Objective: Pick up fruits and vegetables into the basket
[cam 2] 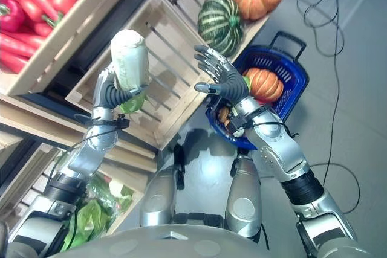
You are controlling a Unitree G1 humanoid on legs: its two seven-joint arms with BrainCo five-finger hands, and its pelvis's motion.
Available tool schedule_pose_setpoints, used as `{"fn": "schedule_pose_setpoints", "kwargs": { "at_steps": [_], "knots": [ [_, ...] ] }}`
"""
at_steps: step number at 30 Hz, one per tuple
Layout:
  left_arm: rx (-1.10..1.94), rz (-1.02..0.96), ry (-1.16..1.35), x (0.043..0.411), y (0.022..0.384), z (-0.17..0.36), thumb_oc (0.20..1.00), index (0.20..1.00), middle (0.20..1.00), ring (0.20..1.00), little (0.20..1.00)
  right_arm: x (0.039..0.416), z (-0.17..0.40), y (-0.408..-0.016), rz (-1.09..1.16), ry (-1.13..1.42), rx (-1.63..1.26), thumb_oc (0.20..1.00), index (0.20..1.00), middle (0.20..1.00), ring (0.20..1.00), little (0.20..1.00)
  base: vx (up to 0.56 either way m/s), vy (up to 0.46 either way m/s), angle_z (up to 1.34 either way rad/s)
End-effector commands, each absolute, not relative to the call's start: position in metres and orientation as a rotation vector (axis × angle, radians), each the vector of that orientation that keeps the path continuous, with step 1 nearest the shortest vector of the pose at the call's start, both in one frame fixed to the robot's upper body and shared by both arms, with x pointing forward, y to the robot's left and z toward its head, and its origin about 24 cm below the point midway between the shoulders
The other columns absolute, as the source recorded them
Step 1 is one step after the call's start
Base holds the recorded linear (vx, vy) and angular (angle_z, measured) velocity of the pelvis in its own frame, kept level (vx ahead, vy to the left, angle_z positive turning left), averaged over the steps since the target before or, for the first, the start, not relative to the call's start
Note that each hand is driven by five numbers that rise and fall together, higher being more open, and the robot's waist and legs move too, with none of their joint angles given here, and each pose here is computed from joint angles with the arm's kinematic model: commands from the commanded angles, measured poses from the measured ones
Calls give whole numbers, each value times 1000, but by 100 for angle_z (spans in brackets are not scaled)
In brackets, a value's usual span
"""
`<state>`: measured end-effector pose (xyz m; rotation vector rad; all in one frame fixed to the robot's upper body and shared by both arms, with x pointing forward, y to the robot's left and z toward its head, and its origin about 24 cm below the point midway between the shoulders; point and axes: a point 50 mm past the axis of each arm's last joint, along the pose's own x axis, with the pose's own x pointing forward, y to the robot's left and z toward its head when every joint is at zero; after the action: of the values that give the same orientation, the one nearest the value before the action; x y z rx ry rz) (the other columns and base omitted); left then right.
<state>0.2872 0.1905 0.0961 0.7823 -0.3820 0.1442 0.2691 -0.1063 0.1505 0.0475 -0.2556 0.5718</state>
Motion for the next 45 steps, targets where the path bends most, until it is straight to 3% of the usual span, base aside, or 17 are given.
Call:
{"fn": "schedule_pose_setpoints", "kwargs": {
  "at_steps": [1, 16, 33, 35, 41, 42, 43, 44, 45],
  "knots": [
    [888, 91, -530, 284, 174, 114, 200, 200, 200, 200, 200, 267, 158, -87, 574, -267, 132, 1000, 1000, 1000, 1000, 1000, 89, -23, 4],
    [1265, -32, -706, 286, 135, 106, 200, 200, 200, 200, 200, 274, 131, -65, 539, -95, 111, 1000, 1000, 1000, 1000, 1000, 74, -14, -1],
    [1144, -160, -699, 280, 95, 106, 200, 200, 200, 200, 200, 268, 104, -45, 559, 54, 286, 1000, 1000, 1000, 1000, 1000, 5, 0, 0],
    [1135, -176, -707, 279, 88, 107, 200, 200, 200, 200, 200, 263, 101, -34, 639, 60, 293, 200, 200, 200, 200, 200, 0, 0, 0],
    [1145, -202, -679, 281, 84, 104, 200, 200, 200, 200, 200, 263, 106, -19, 678, 39, 317, 200, 200, 200, 200, 200, 2, -5, 3],
    [1153, -213, -677, 281, 83, 104, 316, 316, 316, 316, 316, 263, 108, -18, 675, 28, 317, 200, 200, 200, 200, 200, 0, 0, 0],
    [1163, -224, -675, 281, 82, 104, 542, 542, 542, 542, 542, 264, 109, -18, 671, 17, 316, 200, 200, 200, 200, 200, -13, -37, 2],
    [1179, -244, -672, 281, 81, 102, 1000, 1000, 1000, 1000, 1000, 265, 111, -18, 664, 1, 313, 200, 200, 200, 200, 200, -16, -30, 6],
    [1189, -255, -666, 280, 80, 100, 1000, 1000, 1000, 1000, 1000, 265, 113, -18, 661, -13, 307, 200, 200, 200, 200, 200, -14, -26, 9]
  ]
}}
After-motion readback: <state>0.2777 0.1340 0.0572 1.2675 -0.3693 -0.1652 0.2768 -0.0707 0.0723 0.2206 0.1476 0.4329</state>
